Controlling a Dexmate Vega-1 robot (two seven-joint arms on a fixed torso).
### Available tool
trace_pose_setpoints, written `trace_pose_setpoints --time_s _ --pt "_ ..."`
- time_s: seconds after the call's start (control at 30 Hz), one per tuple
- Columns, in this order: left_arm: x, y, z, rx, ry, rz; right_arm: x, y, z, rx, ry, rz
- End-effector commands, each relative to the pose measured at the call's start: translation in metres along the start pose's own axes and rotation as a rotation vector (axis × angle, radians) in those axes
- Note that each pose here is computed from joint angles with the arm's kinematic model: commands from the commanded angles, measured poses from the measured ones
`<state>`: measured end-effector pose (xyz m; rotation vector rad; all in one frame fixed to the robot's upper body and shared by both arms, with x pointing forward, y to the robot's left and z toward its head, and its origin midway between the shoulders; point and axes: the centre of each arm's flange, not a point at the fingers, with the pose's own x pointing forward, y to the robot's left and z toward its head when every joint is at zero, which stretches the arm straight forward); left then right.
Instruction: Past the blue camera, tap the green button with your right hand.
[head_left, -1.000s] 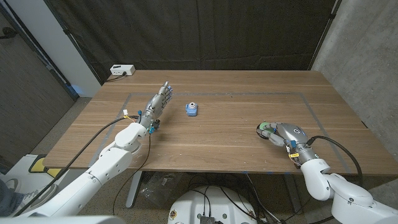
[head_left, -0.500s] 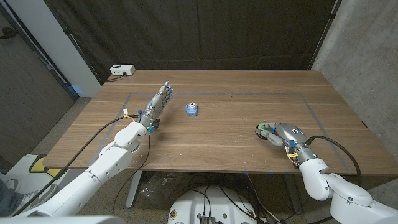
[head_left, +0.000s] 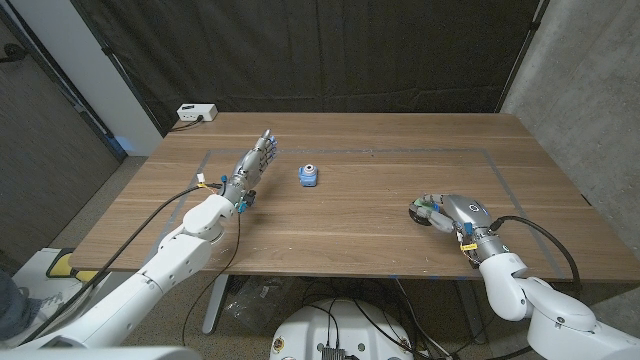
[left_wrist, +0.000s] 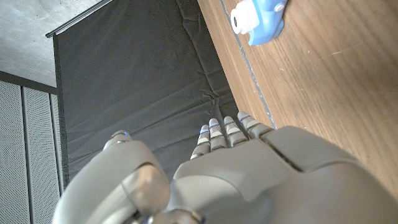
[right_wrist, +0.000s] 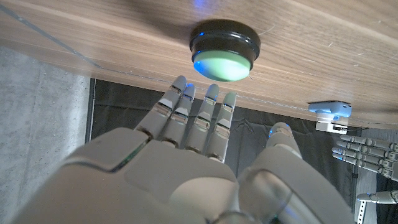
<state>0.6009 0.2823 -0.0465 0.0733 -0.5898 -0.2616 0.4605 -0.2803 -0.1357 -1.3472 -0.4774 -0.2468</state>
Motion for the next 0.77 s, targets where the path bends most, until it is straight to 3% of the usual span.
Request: trace_pose_setpoints --time_s 0.03,0.77 --pt "0.003 0.004 0.001 0.004 -0.003 -0.014 0.0 -0.002 0.005 -0.005 0.005 -0.019" --pt "0.013 0.009 0.0 -0.007 -0.009 -0.006 0.013 -0.003 0.008 -0.008 -0.004 -0.032"
